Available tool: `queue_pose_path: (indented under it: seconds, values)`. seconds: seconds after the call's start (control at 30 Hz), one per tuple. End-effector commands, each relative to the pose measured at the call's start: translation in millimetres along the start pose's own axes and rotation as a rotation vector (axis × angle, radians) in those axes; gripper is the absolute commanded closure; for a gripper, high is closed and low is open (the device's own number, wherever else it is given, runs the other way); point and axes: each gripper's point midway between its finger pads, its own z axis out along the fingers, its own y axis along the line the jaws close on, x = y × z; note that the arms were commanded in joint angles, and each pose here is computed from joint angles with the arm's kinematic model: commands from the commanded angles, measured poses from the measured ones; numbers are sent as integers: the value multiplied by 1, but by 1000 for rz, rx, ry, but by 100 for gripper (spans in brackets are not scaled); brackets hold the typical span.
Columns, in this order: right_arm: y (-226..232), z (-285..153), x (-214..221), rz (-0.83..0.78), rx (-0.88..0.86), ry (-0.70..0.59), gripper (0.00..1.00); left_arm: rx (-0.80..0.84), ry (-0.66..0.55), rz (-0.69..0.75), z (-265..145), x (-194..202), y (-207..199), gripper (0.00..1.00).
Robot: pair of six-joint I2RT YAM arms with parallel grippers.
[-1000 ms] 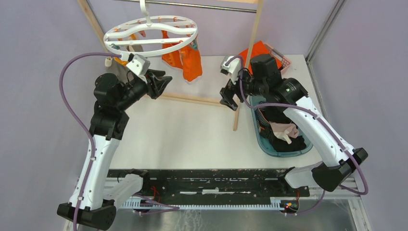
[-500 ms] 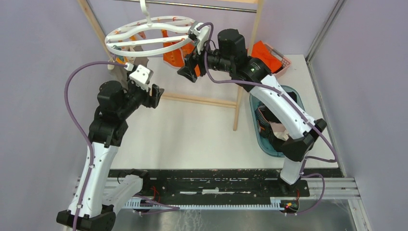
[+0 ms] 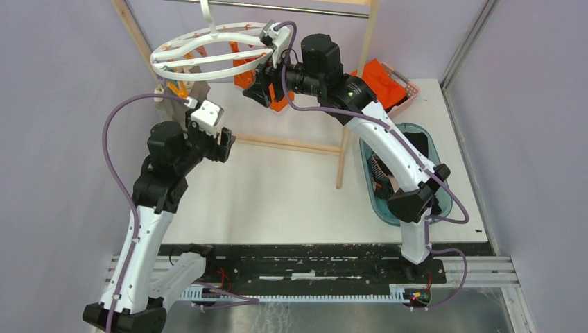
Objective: Remove the underwear clipped to the hanger
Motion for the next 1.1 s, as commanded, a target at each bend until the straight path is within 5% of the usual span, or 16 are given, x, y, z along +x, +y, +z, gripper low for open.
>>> queue_pose_path:
  seconds: [0.0, 0.2, 0.53, 1.07]
  values:
    - [-2, -6, -33, -14, 30, -85, 38, -37, -51, 50, -7, -8, 7, 27]
    - [0, -10, -46, -14, 28, -110, 52, -82, -51, 39, -10, -1, 16, 24]
    - [-63, -35, -43, -13, 262, -92, 74, -175, -72, 16, -27, -6, 35, 23]
    - [-176, -86, -30, -13, 531, -82, 69, -188, -125, 65, -51, -45, 39, 22]
